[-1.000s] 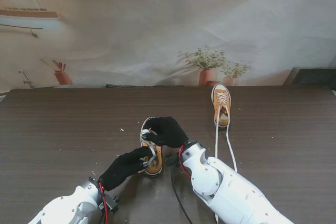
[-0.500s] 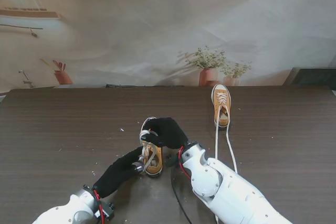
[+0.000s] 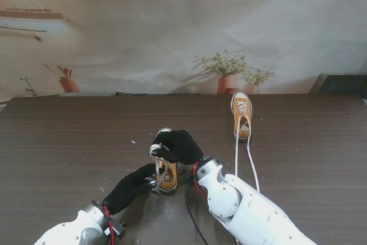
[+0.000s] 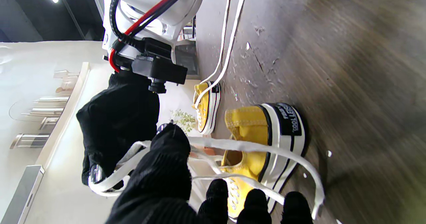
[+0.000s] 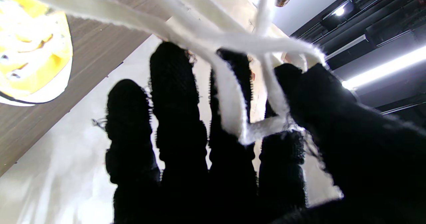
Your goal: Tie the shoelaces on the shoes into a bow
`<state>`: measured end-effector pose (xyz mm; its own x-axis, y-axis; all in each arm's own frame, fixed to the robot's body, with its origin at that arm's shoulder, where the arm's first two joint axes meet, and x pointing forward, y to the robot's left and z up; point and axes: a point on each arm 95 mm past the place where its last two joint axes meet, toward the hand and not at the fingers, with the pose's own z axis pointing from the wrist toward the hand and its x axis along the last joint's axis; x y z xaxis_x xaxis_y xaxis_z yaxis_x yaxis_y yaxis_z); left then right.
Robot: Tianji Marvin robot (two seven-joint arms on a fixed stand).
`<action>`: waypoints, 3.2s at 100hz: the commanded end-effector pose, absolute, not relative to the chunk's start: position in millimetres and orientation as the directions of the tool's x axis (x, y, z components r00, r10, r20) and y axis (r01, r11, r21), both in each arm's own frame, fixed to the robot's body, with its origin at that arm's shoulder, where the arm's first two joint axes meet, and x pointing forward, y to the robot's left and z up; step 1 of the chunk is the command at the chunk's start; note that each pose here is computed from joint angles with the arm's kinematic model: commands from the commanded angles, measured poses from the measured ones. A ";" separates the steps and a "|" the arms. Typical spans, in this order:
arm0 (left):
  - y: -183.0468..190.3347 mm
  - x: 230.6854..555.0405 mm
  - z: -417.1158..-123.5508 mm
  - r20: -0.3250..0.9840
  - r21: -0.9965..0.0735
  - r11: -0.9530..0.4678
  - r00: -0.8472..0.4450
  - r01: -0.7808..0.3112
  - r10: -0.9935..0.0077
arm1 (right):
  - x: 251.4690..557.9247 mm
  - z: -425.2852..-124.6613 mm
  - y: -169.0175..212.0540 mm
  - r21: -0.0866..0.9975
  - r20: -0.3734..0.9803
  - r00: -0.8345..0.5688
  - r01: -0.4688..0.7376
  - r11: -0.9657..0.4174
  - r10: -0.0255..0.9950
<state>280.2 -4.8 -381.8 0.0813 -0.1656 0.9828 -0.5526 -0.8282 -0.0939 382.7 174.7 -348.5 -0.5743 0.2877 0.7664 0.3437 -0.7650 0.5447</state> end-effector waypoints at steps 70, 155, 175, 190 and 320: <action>-26.7 283.0 -382.9 0.961 -0.023 -0.677 0.169 -0.735 -0.217 | 374.0 -344.3 182.6 0.545 0.761 -0.594 0.368 -0.753 0.261; 2.5 276.3 -381.3 0.936 -0.073 -0.755 0.217 -0.652 -0.277 | 368.4 -344.6 184.9 0.527 0.773 -0.585 0.378 -0.761 0.245; -2.3 278.0 -378.2 0.939 -0.066 -0.740 0.209 -0.669 -0.272 | 368.5 -343.7 185.9 0.531 0.769 -0.592 0.381 -0.757 0.242; -4.3 282.7 -377.2 0.937 -0.063 -0.737 0.215 -0.673 -0.277 | 367.7 -344.2 186.0 0.527 0.772 -0.590 0.384 -0.758 0.237; -1.8 308.4 -364.8 0.974 0.061 -0.896 0.222 -0.439 -0.042 | 352.9 -345.2 171.8 0.502 0.801 -0.550 0.401 -0.766 0.238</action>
<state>311.6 6.2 -362.2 0.2053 -0.0398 0.9779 -0.4190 -0.9066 0.0510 354.5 171.8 -343.9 -0.5477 0.2329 0.8036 0.3879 -0.7803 0.4905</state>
